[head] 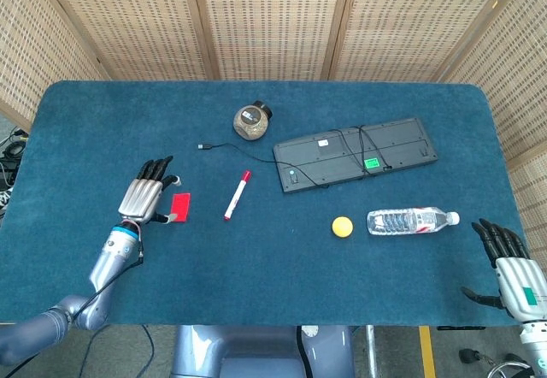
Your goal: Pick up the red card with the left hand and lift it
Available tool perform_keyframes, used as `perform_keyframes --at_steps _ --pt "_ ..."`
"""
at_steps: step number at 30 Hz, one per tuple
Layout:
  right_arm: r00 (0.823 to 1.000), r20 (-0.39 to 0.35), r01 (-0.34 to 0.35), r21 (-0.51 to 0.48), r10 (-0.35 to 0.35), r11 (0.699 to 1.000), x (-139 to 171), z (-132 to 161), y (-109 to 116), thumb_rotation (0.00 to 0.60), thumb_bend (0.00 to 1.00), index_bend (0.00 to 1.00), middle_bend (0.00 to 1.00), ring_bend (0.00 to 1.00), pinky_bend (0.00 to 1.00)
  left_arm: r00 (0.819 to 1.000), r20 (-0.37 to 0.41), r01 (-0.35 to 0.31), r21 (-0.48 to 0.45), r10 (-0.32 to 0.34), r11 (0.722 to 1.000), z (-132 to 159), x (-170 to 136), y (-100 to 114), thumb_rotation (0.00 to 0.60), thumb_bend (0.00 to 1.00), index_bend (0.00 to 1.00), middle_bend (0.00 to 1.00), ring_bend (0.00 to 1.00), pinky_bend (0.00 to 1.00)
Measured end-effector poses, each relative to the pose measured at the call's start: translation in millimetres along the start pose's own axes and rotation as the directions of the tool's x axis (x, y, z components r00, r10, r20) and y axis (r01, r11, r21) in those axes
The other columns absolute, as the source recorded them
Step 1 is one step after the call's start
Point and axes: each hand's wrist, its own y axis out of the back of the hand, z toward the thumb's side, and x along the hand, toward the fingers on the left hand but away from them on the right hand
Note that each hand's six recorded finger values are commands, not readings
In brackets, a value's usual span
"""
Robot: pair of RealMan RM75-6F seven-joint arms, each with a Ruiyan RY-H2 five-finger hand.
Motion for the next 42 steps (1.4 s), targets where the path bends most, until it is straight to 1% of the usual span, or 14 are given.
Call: perform_keyframes --at_steps 2,4,7,9,11,15,19,22,35,42 --pt "1.000 0.000 -0.001 0.001 0.001 1.000 0 0 0 0.600 0.00 0.03 0.00 0.00 0.00 1.000 -0.009 0.029 0.013 -0.029 0.999 -1 -3 -6 0.600 0.15 0.34 0.00 0.00 0.00" --pt "1.000 0.001 -0.001 0.000 0.001 1.000 0 0 0 0.600 0.00 0.03 0.00 0.00 0.00 0.999 -0.014 0.041 0.020 -0.041 0.999 -2 -5 -8 0.600 0.15 0.35 0.00 0.00 0.00" --pt "1.000 0.002 -0.002 -0.001 0.002 1.000 -1 -1 0 0.600 0.00 0.03 0.00 0.00 0.00 0.998 -0.019 0.056 0.022 -0.056 0.998 -1 -6 -13 0.600 0.15 0.39 0.00 0.00 0.00" --pt "1.000 0.002 -0.002 -0.001 0.002 1.000 -1 -1 0 0.600 0.00 0.03 0.00 0.00 0.00 0.998 -0.020 0.064 0.021 -0.064 0.998 0 -6 -17 0.600 0.16 0.44 0.00 0.00 0.00" --pt "1.000 0.002 -0.002 -0.002 0.002 1.000 -1 -1 0 0.600 0.00 0.03 0.00 0.00 0.00 0.997 -0.022 0.068 0.020 -0.067 0.997 1 -5 -19 0.600 0.16 0.46 0.00 0.00 0.00" --pt "1.000 0.002 -0.002 -0.002 0.002 1.000 0 -1 0 0.600 0.00 0.03 0.00 0.00 0.00 0.998 -0.022 0.062 0.014 -0.062 0.998 4 -3 -22 0.600 0.21 0.46 0.00 0.00 0.00" --pt "1.000 0.001 -0.003 -0.002 0.003 1.000 0 -1 0 0.600 0.00 0.03 0.00 0.00 0.00 0.998 -0.022 0.064 0.011 -0.064 0.998 6 -3 -25 0.600 0.21 0.46 0.00 0.00 0.00" --pt "1.000 0.002 -0.004 -0.003 0.004 1.000 -1 -1 0 0.600 0.00 0.03 0.00 0.00 0.00 0.998 -0.023 0.066 0.006 -0.066 0.998 6 -2 -26 0.600 0.23 0.46 0.00 0.00 0.00" --pt "1.000 0.003 -0.004 -0.006 0.004 1.000 0 -2 1 0.600 0.00 0.03 0.00 0.00 0.00 0.996 -0.033 0.079 0.013 -0.079 0.997 4 -1 -32 0.600 0.23 0.46 0.00 0.00 0.00" --pt "1.000 0.002 -0.007 -0.009 0.007 1.000 -1 -2 1 0.600 0.00 0.04 0.00 0.00 0.00 0.996 -0.042 0.083 0.014 -0.082 0.996 2 2 -32 0.600 0.27 0.46 0.00 0.00 0.00"
